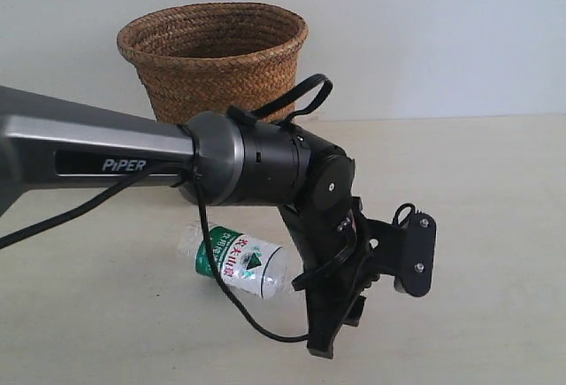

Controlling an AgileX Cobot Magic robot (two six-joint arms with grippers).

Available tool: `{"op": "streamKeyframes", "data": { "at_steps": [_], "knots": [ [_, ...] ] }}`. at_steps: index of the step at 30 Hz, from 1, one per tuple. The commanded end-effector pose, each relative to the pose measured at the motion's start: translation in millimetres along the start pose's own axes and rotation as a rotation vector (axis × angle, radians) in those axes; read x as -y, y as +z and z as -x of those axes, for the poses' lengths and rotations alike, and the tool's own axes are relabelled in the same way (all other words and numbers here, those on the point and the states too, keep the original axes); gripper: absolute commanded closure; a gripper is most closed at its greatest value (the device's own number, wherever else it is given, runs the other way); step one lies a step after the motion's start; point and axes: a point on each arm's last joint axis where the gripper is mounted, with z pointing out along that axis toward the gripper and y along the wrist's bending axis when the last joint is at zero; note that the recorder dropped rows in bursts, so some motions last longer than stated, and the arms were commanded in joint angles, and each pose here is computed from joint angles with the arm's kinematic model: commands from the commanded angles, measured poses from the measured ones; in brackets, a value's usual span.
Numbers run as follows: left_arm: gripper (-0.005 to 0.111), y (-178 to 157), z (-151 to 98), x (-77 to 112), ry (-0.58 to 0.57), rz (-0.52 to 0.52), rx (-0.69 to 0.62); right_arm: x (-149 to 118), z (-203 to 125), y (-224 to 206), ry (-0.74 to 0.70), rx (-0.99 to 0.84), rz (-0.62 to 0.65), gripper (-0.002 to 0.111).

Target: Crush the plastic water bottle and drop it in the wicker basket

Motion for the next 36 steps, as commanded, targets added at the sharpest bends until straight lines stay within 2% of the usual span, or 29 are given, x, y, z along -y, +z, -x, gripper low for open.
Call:
{"op": "streamKeyframes", "data": {
  "at_steps": [1,5,10,16,21,26,30,33,36],
  "knots": [
    [0.103,-35,15,-11.3,-0.174,0.112,0.135,0,1,0,-0.003,0.010,-0.001,0.108],
    [0.103,-79,30,-20.0,-0.347,0.194,0.333,0,1,0,-0.003,0.010,-0.001,0.108],
    [0.103,-128,38,-31.3,-0.661,0.253,0.578,0,1,0,0.001,0.010,-0.001,0.108],
    [0.103,-147,29,-37.6,-0.907,0.308,0.743,0,1,0,0.001,0.010,-0.001,0.108],
    [0.103,-151,15,-35.8,-1.101,0.411,0.848,0,1,0,0.001,0.010,-0.001,0.108],
    [0.103,-160,-14,-23.7,-1.351,0.571,0.940,0,1,0,0.001,0.010,-0.001,0.108],
    [0.103,-166,-35,-5.4,-1.524,0.618,0.998,0,1,0,0.001,0.010,-0.001,0.108],
    [0.103,-167,-56,11.2,-1.673,0.665,1.008,0,1,0,0.001,0.010,-0.001,0.108],
    [0.103,-160,-83,30.7,-1.858,0.709,0.962,0,1,0,0.001,0.010,-0.001,0.108]
  ]
}}
